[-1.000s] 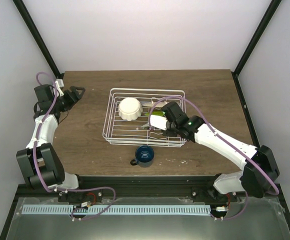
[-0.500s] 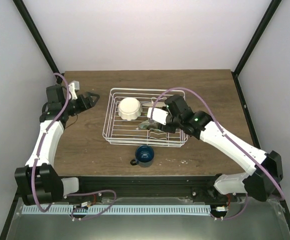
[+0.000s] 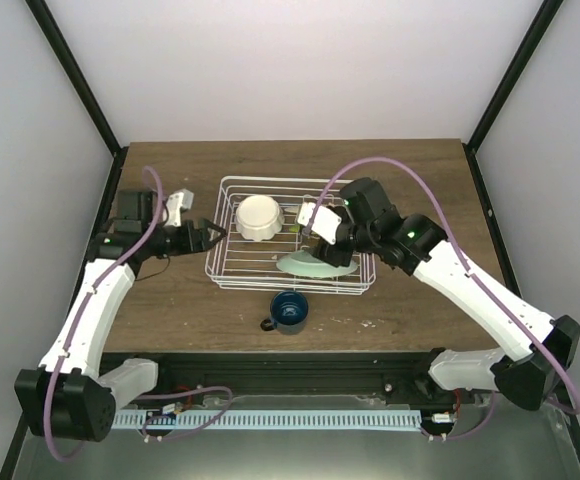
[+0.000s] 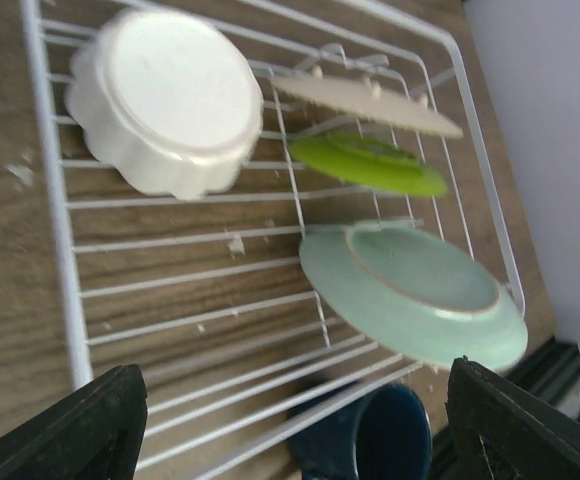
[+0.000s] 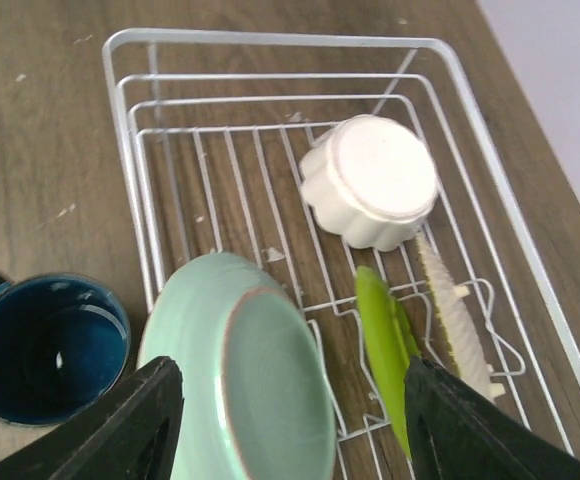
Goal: Load the mixed dishes into the dish rack
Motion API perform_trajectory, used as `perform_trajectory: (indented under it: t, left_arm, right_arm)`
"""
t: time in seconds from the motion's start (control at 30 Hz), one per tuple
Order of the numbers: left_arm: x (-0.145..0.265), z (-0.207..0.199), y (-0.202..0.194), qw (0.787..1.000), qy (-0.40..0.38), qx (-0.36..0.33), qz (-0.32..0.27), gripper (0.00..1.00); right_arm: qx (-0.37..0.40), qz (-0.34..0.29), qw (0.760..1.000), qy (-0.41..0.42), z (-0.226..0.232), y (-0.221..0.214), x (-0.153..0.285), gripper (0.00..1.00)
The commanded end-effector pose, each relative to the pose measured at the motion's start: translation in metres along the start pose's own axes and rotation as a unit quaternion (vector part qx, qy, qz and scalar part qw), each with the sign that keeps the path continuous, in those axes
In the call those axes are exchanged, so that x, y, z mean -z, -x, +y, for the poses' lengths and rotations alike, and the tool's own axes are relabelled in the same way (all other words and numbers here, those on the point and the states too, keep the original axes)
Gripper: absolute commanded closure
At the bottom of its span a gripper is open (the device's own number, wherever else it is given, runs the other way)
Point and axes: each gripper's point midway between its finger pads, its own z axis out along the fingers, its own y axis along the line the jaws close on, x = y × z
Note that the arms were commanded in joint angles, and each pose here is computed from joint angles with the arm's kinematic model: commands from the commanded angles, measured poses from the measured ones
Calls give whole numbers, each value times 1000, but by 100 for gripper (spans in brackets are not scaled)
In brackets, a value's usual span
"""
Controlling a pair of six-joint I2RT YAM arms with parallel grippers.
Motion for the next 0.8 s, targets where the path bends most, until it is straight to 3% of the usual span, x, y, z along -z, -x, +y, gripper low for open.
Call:
perform_trajectory:
  t: [0.0,0.27,0.47,0.77]
  left_arm:
    - [-10,-10,-38,997,3,-24,72,17]
    - [-45,-40,-92,975,0,-97,199,17]
    - [-64,-49,-122,954,19,-139,266,18]
    - [-94,-64,-143,927,58,-202,312,19]
  right_arm:
    - [-52,-44,994,-85,-42,34,6,37]
    - [-153,-44,969,-191,-124,68,-12,35]
    - [-299,-74,924,-228,-188,65,16,38]
    - [-379,-62,887,-257,-207,31,42,39]
